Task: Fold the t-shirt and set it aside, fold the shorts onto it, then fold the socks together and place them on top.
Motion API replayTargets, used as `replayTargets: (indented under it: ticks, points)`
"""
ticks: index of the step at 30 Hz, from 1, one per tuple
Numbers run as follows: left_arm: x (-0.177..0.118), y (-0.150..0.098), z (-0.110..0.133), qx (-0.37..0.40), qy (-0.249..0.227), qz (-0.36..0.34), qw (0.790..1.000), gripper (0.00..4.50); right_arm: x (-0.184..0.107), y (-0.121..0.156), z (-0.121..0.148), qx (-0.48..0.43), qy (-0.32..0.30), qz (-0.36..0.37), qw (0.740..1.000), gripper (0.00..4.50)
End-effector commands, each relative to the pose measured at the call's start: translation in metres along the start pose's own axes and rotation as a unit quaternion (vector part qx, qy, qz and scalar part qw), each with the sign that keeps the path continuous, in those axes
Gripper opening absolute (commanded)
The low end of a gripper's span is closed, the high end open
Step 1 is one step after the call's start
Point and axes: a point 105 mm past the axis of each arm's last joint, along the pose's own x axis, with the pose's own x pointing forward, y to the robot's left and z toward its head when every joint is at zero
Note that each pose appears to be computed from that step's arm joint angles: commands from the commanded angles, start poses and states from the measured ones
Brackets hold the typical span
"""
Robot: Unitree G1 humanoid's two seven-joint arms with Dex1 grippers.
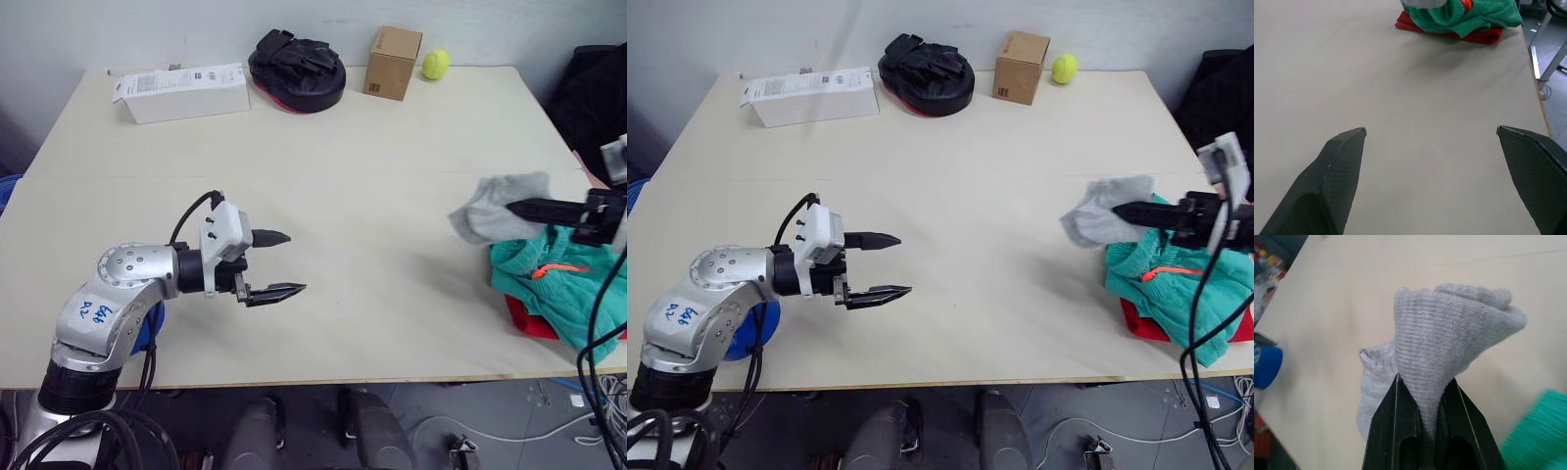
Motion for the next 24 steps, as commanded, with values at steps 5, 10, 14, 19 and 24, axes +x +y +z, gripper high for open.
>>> replayTargets:
  ticks: [5, 10, 14, 19, 24]
  points:
    - [0.001, -0.004, 0.004, 0.010, -0.011, 0.007, 1.000, 4.49, -0.038, -0.050, 0.001, 0.020, -0.025, -0.099, 0.995, 0.00]
    - [-0.004, -0.001, 0.004, 0.013, -0.006, 0.023, 1.000, 4.49, -0.068, -0.067, -0.007, 0.061, -0.042, -0.124, 0.990, 0.00]
    - [-0.007, 0.001, 0.004, 0.014, -0.004, 0.030, 0.999, 4.49, -0.086, -0.079, -0.014, 0.076, -0.052, -0.151, 0.984, 0.00]
    - [-0.008, 0.003, 0.006, 0.019, -0.002, 0.034, 0.999, 4.49, -0.100, -0.063, -0.012, 0.095, -0.069, -0.090, 0.989, 0.00]
    - [-0.009, 0.006, 0.007, 0.026, 0.002, 0.033, 0.999, 4.49, -0.106, -0.091, -0.042, 0.062, -0.009, -0.170, 0.983, 0.00]
